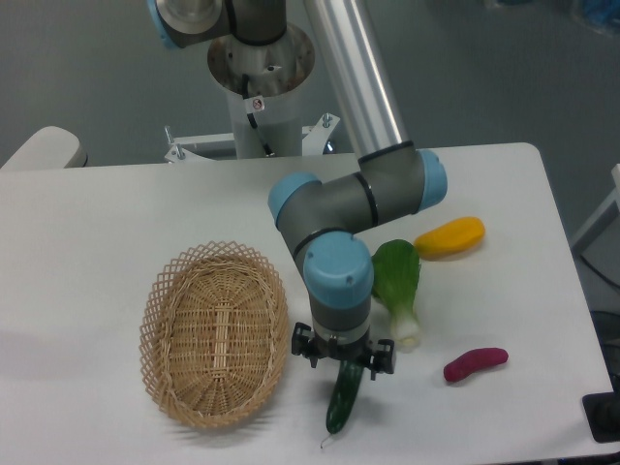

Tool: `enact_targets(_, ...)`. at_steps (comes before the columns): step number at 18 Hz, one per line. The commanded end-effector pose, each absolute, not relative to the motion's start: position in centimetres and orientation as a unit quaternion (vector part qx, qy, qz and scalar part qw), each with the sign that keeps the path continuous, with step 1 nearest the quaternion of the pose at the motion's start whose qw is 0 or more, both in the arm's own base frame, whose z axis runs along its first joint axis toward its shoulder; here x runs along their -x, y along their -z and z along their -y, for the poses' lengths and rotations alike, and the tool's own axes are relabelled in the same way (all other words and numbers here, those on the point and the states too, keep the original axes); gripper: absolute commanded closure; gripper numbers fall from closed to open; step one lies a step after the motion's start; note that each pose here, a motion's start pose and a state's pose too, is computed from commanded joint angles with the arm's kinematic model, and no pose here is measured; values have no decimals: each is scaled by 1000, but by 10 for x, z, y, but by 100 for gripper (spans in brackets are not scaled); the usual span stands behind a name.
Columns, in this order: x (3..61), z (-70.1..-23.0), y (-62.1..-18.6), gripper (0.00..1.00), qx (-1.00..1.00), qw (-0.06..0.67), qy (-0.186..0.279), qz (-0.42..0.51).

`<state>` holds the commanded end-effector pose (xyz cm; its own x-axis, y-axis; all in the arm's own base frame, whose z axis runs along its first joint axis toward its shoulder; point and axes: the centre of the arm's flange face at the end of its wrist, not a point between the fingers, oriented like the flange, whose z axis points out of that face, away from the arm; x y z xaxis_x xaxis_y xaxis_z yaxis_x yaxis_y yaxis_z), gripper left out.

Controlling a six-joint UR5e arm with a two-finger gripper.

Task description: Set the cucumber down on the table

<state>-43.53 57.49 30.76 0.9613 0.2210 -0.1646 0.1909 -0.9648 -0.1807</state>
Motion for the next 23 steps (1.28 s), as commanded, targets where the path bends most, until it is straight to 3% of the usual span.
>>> enact_targets(4, 451, -558, -348, 0, 982, 101, -117, 111)
enact_targets(13, 492, -471, -412, 0, 986, 61, -142, -68)
enact_targets(18, 522, -409, -406, 0, 978, 28, -131, -162)
enact_targets(23, 531, -387, -405, 0, 971, 23, -128, -202)
